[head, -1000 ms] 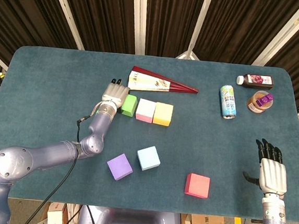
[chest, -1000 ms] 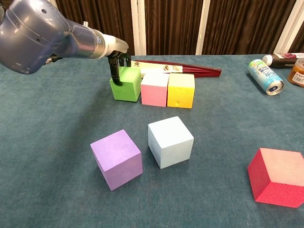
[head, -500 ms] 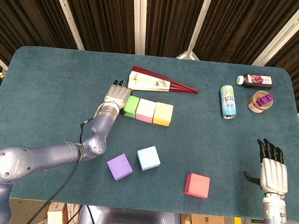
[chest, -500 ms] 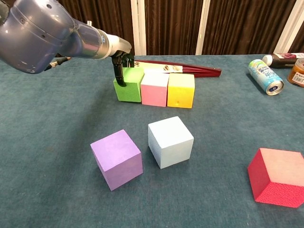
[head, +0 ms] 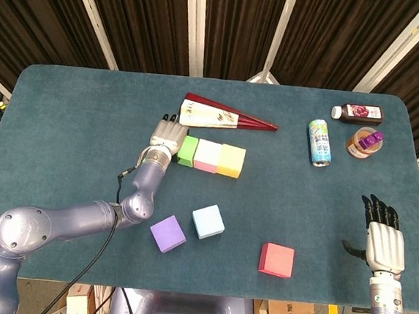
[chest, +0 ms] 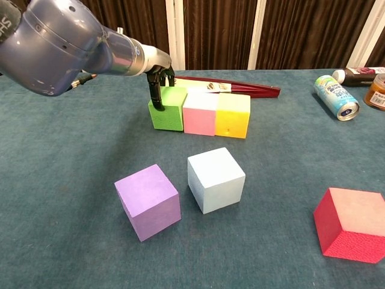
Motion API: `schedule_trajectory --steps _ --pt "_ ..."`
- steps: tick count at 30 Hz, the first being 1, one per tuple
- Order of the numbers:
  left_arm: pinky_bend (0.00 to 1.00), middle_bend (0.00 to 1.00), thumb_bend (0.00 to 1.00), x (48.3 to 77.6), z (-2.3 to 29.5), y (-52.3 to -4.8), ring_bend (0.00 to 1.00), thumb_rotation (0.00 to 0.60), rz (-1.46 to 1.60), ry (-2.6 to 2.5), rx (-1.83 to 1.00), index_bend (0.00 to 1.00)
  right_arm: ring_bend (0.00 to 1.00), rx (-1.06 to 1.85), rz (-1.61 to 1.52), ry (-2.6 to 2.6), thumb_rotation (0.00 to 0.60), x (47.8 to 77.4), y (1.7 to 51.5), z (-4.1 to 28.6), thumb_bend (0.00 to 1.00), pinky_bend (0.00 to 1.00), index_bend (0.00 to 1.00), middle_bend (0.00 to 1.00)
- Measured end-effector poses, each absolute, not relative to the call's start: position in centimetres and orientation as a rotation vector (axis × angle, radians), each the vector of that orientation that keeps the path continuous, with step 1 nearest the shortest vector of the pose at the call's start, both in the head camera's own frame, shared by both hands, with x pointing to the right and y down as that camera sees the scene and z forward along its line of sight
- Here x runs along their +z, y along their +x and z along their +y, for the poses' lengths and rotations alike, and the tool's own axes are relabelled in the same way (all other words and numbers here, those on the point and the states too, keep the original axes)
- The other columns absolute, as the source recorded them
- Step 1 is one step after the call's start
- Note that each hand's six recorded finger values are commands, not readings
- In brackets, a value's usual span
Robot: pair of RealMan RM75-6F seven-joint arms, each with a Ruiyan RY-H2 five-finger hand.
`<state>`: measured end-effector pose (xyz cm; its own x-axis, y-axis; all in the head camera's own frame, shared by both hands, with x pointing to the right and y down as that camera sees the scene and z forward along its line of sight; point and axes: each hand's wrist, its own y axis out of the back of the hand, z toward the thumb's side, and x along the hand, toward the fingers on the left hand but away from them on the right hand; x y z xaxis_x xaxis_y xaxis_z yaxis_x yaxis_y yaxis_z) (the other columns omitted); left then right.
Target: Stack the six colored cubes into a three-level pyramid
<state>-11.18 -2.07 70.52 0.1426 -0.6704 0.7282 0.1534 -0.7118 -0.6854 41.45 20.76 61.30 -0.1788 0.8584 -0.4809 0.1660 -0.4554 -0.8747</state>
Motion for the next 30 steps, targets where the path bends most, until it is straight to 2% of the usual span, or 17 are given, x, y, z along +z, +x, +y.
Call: schedule_trajectory --steps 16,30 --pt "0.00 0.28 0.38 70.0 -2.6 -12.6 0.00 0.600 0.520 -1.759 -1.687 0.29 0.00 1.687 -1.187 -1.558 0.600 61.4 41.3 20.8 0.20 0.00 0.02 0.02" --pt "0.00 0.27 0.37 70.4 -2.2 -11.3 0.00 0.600 0.501 -1.768 -1.647 0.29 0.00 1.695 -1.185 -1.559 0.600 61.4 41.4 20.9 0.20 0.00 0.02 0.02"
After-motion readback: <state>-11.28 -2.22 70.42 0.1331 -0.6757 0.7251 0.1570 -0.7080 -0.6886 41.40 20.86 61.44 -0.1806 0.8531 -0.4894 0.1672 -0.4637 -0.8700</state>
